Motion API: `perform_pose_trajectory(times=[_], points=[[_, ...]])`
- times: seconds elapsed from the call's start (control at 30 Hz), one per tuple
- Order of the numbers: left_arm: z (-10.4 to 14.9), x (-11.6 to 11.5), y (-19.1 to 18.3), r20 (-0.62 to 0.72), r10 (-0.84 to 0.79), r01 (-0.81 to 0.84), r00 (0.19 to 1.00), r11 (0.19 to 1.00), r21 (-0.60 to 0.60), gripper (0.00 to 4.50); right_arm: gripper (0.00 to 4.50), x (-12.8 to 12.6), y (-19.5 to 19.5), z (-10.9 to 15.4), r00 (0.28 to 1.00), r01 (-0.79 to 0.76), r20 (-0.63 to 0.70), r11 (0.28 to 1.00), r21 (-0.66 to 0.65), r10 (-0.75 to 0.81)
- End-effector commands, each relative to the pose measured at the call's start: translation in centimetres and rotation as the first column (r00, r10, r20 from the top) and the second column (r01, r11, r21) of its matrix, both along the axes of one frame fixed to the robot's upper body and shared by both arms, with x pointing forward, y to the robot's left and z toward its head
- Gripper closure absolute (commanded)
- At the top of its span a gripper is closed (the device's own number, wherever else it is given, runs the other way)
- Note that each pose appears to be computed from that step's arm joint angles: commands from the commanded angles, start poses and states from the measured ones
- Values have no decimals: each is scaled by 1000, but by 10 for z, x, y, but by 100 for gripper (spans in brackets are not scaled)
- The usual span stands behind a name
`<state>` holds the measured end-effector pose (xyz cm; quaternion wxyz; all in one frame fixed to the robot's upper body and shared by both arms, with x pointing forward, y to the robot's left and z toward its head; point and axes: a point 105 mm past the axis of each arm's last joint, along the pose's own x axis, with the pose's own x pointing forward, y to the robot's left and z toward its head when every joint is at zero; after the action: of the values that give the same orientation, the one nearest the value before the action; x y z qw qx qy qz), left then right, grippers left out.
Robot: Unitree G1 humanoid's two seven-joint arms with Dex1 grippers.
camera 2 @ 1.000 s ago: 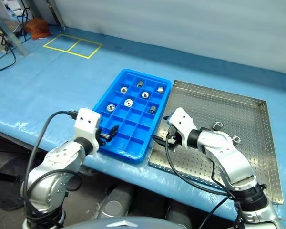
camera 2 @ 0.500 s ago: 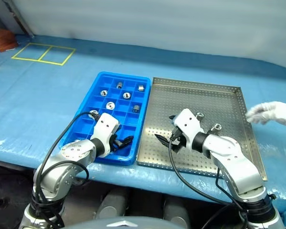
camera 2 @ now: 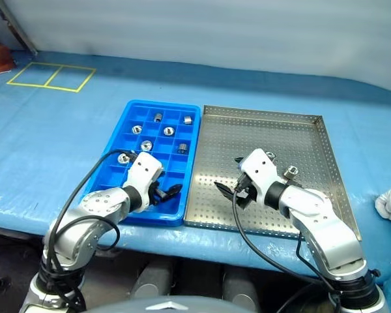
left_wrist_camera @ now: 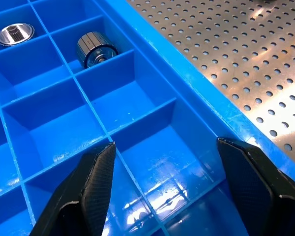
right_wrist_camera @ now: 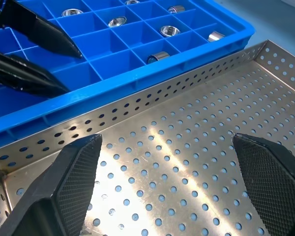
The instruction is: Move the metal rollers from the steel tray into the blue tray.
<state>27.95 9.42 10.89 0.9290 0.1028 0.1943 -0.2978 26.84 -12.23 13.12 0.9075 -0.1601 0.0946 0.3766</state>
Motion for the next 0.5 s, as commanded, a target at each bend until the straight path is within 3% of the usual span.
perform_pose_trajectory(times=[0.03, 0.27, 0.5], points=[[37, 0, -8, 145, -45, 52, 988, 998, -44, 92, 0, 0, -4, 9, 999, 24, 37, 1000, 8, -24], [53, -3, -51, 227, -214, 248, 950, 960, -129, 92, 0, 3, -21, 4, 991, 129, 29, 991, -27, -129], [21, 19, -104, 132, -418, 437, 899, 879, -193, 92, 0, -8, -33, -4, 980, 198, 6, 974, -108, -198]])
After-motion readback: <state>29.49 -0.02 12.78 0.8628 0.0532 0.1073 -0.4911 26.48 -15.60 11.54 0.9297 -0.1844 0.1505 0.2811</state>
